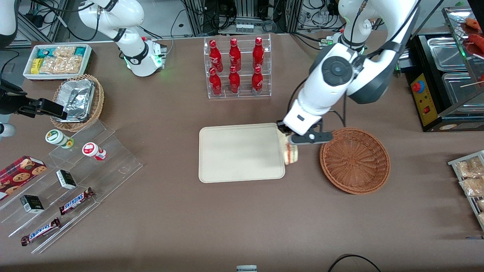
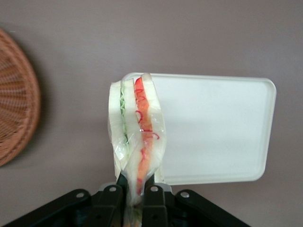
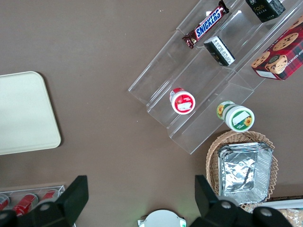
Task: Place sandwich from basket to tray
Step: 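Carry the held sandwich from the basket over the cream tray, then lower the sandwich onto the tray and open the left gripper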
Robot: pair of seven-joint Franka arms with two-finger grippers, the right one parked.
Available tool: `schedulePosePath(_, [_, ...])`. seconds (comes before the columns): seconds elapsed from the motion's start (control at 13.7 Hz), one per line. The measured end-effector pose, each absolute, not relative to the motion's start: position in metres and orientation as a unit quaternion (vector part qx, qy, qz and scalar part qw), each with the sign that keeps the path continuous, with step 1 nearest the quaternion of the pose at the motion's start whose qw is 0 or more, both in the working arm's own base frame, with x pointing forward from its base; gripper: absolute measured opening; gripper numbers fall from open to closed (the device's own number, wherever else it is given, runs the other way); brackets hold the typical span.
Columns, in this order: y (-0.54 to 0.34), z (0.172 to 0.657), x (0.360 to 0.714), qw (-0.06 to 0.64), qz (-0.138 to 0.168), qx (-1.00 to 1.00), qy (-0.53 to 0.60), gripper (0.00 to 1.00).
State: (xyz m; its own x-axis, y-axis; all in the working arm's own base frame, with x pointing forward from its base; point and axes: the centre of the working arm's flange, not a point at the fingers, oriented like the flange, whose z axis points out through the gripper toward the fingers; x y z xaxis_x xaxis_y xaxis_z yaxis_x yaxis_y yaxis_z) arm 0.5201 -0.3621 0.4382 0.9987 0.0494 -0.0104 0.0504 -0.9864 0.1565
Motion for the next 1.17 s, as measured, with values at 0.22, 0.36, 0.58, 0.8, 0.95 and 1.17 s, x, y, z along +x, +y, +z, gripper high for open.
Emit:
schedulePosePath(0.22, [-0.427,0.418,0.496,0.063,0.000,0.998,-0.002,0.15])
schedulePosePath(0.36, [-0.466,0.391,0.481,0.044,0.003,0.999,-0.010,0.15])
schedulePosePath(0.58, [-0.506,0.344,0.471,0.032,0.000,0.999,-0.018,0.15])
schedulePosePath(0.8, [-0.526,0.303,0.469,0.033,0.010,0.999,-0.020,0.15])
schedulePosePath(0.95, [-0.532,0.282,0.465,0.029,0.006,0.999,-0.021,0.15])
schedulePosePath(1.17, [-0.536,0.261,0.463,0.028,0.006,0.999,-0.027,0.15])
